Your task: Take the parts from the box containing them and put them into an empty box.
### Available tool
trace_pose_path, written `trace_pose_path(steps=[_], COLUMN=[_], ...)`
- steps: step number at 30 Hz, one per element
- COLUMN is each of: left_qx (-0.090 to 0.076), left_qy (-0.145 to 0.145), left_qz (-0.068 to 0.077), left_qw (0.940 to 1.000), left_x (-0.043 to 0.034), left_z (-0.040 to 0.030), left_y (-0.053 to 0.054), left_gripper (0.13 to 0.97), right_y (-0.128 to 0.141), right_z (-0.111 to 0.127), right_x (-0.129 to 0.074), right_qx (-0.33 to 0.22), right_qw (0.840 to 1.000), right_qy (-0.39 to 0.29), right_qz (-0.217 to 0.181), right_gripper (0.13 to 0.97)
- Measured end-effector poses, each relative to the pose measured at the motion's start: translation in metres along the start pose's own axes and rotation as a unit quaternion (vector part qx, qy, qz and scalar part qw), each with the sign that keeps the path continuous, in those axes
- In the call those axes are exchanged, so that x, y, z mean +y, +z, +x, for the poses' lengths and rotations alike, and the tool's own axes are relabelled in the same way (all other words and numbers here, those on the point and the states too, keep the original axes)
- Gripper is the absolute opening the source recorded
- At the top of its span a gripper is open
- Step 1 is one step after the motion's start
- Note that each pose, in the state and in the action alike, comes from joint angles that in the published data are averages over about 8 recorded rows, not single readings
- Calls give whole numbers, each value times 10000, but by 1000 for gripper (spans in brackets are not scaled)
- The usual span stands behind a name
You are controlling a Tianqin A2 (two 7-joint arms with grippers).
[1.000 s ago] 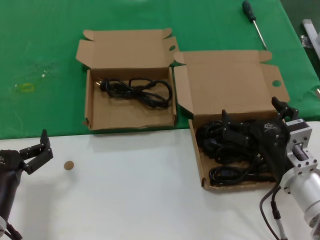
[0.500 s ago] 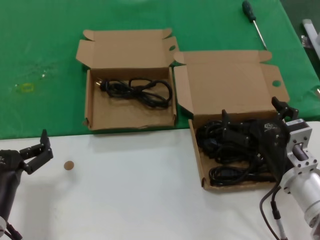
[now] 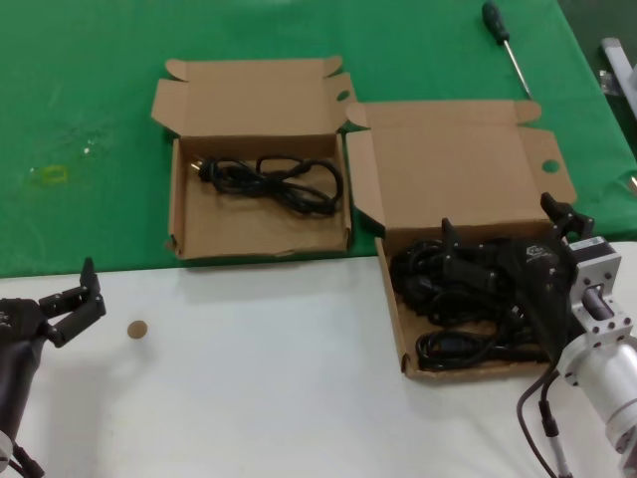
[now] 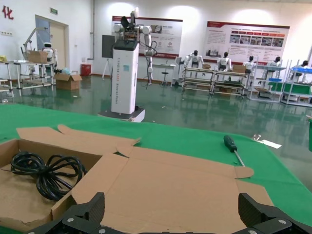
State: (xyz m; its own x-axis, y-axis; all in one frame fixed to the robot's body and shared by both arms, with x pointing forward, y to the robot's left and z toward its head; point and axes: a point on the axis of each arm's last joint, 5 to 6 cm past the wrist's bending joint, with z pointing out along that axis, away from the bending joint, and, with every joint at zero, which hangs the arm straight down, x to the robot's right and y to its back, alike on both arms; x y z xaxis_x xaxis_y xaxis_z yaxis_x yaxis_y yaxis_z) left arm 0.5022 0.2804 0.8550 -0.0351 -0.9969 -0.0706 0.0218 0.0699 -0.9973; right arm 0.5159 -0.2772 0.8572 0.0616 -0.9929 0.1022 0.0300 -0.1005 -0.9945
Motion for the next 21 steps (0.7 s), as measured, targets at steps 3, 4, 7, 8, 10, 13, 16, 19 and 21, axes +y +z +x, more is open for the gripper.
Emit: trace_pose_path(steps=[3, 4, 7, 8, 10, 13, 16, 19, 21], left_qx=[0, 0, 0, 0, 0, 0, 0, 0, 0], left_qy=[0, 0, 0, 0, 0, 0, 0, 0, 0], left_qz=[0, 0, 0, 0, 0, 0, 0, 0, 0], left_qw=[10000, 10000, 10000, 10000, 10000, 10000, 10000, 10000, 10000], left_x=[0, 0, 0, 0, 0, 0, 0, 0, 0], left_z=[0, 0, 0, 0, 0, 0, 0, 0, 0], left_y=[0, 0, 0, 0, 0, 0, 0, 0, 0], left_gripper=[966, 966, 966, 966, 966, 966, 966, 966, 966], right_y=[0, 0, 0, 0, 0, 0, 0, 0, 0], right_z=[0, 0, 0, 0, 0, 0, 0, 0, 0], right_x=[0, 0, 0, 0, 0, 0, 0, 0, 0], right_qx=[0, 0, 0, 0, 0, 0, 0, 0, 0], right_qw=[10000, 10000, 10000, 10000, 10000, 10000, 10000, 10000, 10000], right_qy=[0, 0, 0, 0, 0, 0, 0, 0, 0], right_qz=[0, 0, 0, 0, 0, 0, 0, 0, 0], right_gripper=[966, 966, 966, 966, 966, 966, 966, 966, 966])
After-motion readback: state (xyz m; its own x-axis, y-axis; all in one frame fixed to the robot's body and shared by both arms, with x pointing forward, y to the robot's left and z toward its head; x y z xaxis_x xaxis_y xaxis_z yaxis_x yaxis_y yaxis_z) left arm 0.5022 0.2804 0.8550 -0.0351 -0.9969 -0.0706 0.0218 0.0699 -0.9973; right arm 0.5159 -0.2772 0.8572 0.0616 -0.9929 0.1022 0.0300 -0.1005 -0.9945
